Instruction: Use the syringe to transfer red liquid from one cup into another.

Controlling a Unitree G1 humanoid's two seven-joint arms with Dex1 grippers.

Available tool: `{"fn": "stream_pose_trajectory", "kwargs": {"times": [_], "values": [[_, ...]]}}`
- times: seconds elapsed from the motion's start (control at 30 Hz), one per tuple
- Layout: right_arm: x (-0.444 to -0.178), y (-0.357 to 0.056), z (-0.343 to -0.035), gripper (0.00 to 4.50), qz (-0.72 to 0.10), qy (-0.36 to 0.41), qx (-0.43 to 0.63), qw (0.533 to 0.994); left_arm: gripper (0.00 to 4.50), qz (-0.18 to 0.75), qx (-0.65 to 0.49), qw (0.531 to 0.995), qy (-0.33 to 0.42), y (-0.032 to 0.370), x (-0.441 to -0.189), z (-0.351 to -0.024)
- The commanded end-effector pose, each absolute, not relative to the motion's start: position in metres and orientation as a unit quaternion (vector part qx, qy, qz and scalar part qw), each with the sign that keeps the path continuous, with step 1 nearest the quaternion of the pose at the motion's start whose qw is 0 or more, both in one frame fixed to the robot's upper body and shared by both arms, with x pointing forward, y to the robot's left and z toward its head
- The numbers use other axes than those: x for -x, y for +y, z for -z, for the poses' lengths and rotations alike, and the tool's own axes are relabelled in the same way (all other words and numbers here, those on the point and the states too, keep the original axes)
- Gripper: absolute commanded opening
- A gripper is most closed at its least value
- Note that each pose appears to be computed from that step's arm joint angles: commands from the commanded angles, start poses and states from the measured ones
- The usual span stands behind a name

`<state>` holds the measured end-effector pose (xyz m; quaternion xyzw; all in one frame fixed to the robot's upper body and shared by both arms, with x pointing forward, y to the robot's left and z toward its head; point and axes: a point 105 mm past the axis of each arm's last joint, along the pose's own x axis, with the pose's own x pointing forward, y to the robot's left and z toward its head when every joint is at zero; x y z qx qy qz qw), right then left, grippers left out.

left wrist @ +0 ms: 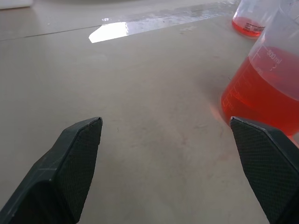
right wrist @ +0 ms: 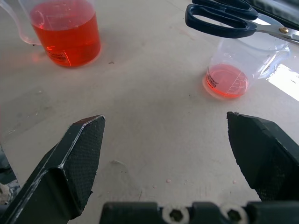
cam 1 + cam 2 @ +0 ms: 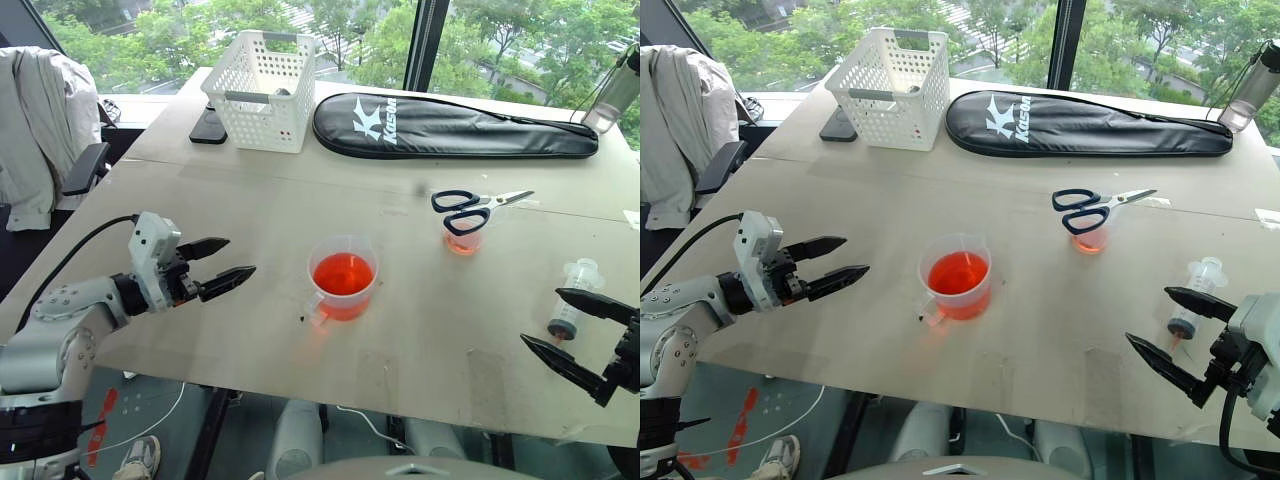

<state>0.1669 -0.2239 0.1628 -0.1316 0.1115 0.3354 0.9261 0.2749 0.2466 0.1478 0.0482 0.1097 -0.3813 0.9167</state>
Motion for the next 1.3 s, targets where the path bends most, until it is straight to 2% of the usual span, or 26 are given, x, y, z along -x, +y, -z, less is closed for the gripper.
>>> {"fn": "stream_pose_trajectory", "kwargs": {"times": [0.03,0.2,0.37,0.5,0.6,0.8,0.9,1.03,1.2,1.3], "values": [[-0.174,-0.216,-0.171,4.50,-0.332,0.078,0.146,0.929,4.45,0.386,-0.055,0.918,0.067,0.238,-0.283,-0.166],[-0.198,-0.207,-0.191,4.50,-0.315,0.028,0.164,0.934,4.45,0.377,-0.023,0.926,-0.024,0.218,-0.307,-0.221],[-0.214,-0.199,-0.214,4.50,-0.340,0.021,0.191,0.921,4.45,0.407,-0.022,0.909,-0.088,0.200,-0.304,-0.256],[-0.234,-0.194,-0.231,4.50,-0.371,0.040,0.236,0.897,4.45,0.521,-0.041,0.851,-0.054,0.179,-0.271,-0.250],[-0.253,-0.190,-0.246,4.50,-0.390,0.042,0.263,0.882,4.45,0.553,-0.064,0.830,-0.038,0.172,-0.259,-0.244],[-0.291,-0.191,-0.250,4.50,-0.414,0.040,0.378,0.827,4.45,0.577,-0.086,0.811,-0.045,0.160,-0.250,-0.246],[-0.311,-0.206,-0.240,4.50,-0.419,0.062,0.467,0.777,4.45,0.585,-0.086,0.805,-0.052,0.156,-0.247,-0.251],[-0.337,-0.226,-0.243,4.50,-0.403,0.078,0.511,0.755,4.45,0.587,-0.088,0.802,-0.063,0.151,-0.244,-0.257],[-0.356,-0.236,-0.244,4.50,-0.385,0.085,0.557,0.731,4.45,0.580,-0.088,0.807,-0.073,0.149,-0.244,-0.259],[-0.358,-0.235,-0.237,4.50,-0.389,0.082,0.577,0.714,4.45,0.572,-0.086,0.812,-0.078,0.148,-0.244,-0.259]]}}
